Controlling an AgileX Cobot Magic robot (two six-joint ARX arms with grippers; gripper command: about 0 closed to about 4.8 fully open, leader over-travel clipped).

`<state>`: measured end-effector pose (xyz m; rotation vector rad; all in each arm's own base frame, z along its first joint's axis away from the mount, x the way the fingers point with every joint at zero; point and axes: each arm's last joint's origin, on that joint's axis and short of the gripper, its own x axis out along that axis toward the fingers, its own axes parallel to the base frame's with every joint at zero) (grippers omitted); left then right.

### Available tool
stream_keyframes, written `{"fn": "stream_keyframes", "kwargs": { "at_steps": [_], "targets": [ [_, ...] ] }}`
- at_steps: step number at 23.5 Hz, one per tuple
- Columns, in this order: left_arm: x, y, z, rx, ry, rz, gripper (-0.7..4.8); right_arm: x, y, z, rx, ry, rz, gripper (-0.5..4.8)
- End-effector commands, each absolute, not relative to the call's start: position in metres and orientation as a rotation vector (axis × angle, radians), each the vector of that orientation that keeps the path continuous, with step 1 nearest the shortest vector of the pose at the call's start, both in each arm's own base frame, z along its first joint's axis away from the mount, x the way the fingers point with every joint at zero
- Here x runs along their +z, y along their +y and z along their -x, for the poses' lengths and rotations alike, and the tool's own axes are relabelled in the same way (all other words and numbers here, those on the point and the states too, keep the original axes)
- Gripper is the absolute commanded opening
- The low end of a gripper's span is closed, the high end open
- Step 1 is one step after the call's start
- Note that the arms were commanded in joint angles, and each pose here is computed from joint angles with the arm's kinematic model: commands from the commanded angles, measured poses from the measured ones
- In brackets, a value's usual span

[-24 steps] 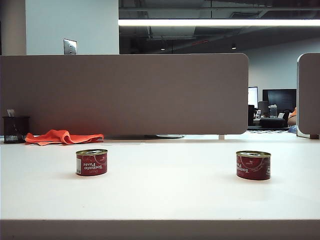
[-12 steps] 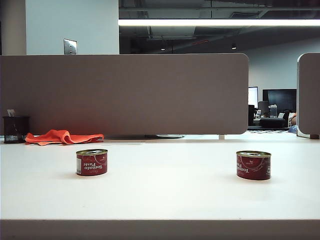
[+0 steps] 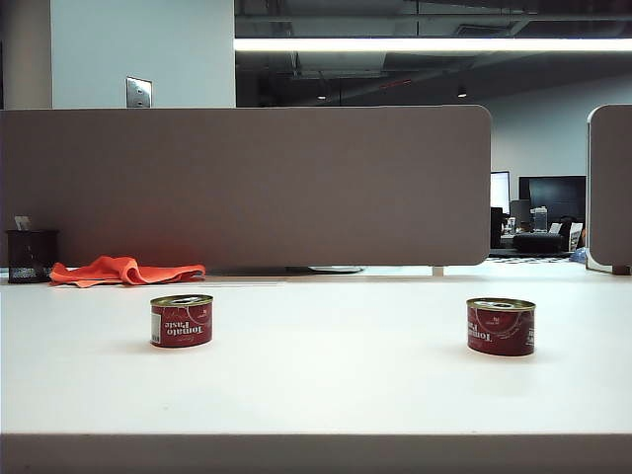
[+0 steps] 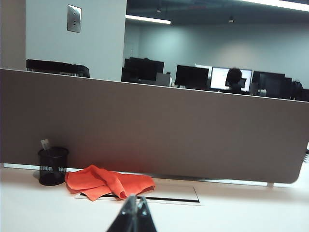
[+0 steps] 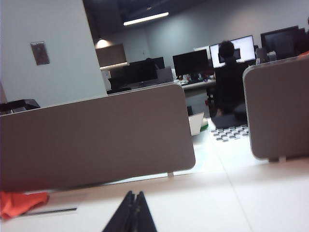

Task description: Stack a can of tomatoes on the right onto the can of tomatoes on the left.

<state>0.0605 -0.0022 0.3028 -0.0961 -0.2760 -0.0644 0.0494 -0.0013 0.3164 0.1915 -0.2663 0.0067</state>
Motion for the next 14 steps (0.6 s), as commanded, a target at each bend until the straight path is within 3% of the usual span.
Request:
{"fn": "stream_keyframes", "kwargs": {
  "at_steps": [1, 10, 14],
  "targets": [
    [0.322, -0.005, -0.07, -0.149, -0.221, 0.062, -0.05, 0.348, 0.0, -0.05, 0.048, -0.231, -0.1, -0.06],
    [0.358, -0.015, -0.114, -0.351, -0.003, 0.047, -0.05, 0.405, 0.002, -0.08, 0.089, -0.149, -0.011, -0.06],
    [0.357, -0.031, -0.14, -0.48, 0.218, 0.044, -0.05, 0.41, 0.012, -0.118, 0.166, 0.072, 0.037, -0.06]
  ]
}}
